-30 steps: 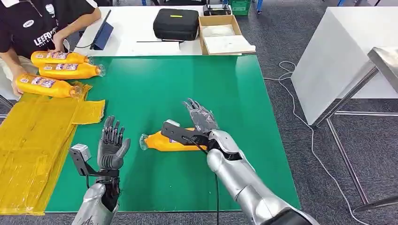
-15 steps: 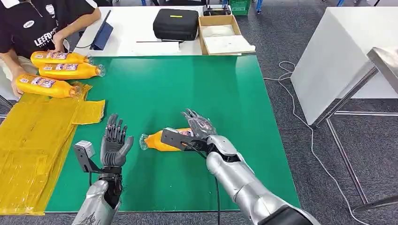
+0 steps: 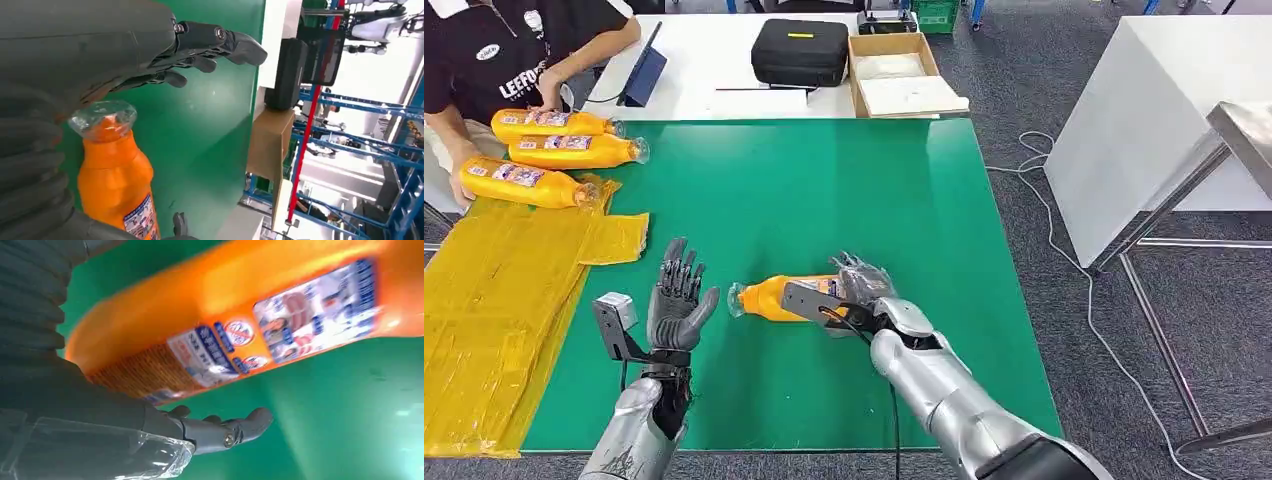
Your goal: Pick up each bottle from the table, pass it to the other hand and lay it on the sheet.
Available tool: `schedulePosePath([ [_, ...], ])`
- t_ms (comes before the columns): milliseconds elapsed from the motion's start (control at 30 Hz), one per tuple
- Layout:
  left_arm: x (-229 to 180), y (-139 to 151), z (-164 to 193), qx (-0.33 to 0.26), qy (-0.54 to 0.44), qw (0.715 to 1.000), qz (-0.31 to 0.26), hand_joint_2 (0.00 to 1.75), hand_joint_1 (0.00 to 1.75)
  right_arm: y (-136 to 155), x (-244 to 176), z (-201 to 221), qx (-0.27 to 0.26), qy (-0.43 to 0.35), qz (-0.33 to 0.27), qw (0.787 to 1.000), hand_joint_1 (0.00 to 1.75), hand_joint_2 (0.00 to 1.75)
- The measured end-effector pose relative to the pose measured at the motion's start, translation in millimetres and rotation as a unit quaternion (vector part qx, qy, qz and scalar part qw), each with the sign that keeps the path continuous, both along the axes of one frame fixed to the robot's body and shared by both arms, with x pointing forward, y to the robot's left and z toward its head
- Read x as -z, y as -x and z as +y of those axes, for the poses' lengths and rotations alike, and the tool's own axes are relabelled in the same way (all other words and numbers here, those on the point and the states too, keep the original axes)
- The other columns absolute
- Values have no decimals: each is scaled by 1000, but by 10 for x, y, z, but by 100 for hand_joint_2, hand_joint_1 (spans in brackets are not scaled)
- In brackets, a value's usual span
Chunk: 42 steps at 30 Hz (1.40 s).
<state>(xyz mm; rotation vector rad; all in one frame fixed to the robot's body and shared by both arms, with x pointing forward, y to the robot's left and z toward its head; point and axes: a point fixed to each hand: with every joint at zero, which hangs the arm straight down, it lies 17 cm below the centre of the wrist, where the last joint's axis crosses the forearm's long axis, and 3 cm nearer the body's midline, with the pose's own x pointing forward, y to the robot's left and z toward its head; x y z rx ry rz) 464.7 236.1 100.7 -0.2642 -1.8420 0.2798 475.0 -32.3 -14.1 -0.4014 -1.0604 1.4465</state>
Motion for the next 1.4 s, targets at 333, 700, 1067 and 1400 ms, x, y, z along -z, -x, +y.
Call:
schedulePosePath([
  [333,25,0,-83,7,-1,1000,4,175,0,-60,150,-378,29,53,-3,998,150,175],
  [700,33,2,-87,5,-1,1000,4,175,0,-90,189,-529,32,87,-19,996,166,175],
  [1067,31,2,-85,4,-1,1000,3,175,0,-121,161,-557,24,116,-49,992,175,175],
  [1400,96,87,-28,-6,-2,1000,8,175,0,-309,-319,-443,57,52,-211,974,175,175],
])
